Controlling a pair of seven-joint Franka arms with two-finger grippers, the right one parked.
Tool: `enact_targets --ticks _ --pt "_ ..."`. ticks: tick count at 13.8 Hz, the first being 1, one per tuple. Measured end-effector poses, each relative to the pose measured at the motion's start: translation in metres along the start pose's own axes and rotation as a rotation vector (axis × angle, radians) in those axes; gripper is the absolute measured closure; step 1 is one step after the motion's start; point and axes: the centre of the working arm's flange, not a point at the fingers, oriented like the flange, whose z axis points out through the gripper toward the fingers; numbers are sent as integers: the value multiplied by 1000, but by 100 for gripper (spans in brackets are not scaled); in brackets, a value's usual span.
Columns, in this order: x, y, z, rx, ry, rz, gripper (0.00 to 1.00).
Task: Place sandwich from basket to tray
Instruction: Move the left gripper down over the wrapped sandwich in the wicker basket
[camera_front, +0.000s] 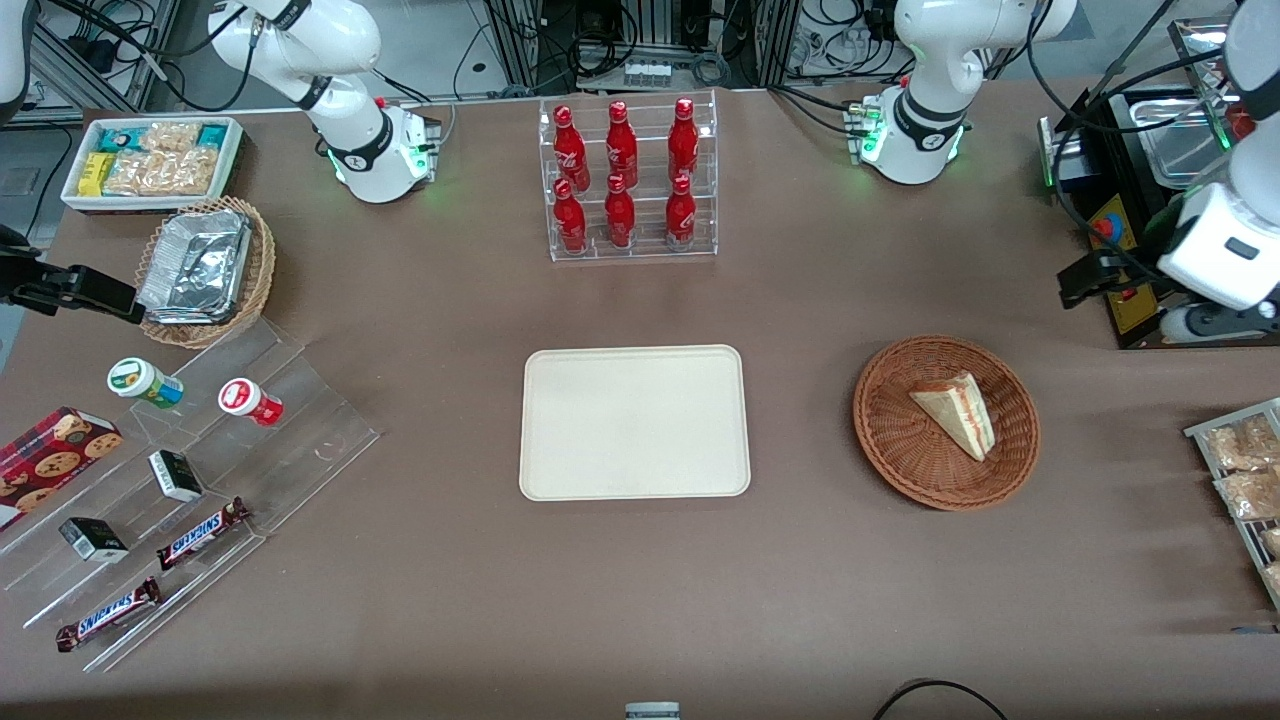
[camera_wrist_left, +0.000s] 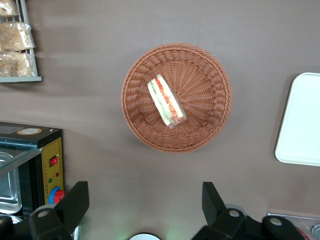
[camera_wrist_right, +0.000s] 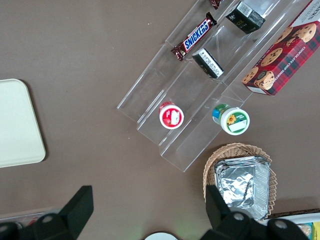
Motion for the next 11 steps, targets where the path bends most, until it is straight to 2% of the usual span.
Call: enact_targets --ticks 4,8,9,11 --pt "-1 2 2 2 -11 3 0" --pt "2 3 42 22 -63 -2 0" --pt "4 4 56 22 -59 -33 0" --pt "9 8 88 18 -25 -159 0"
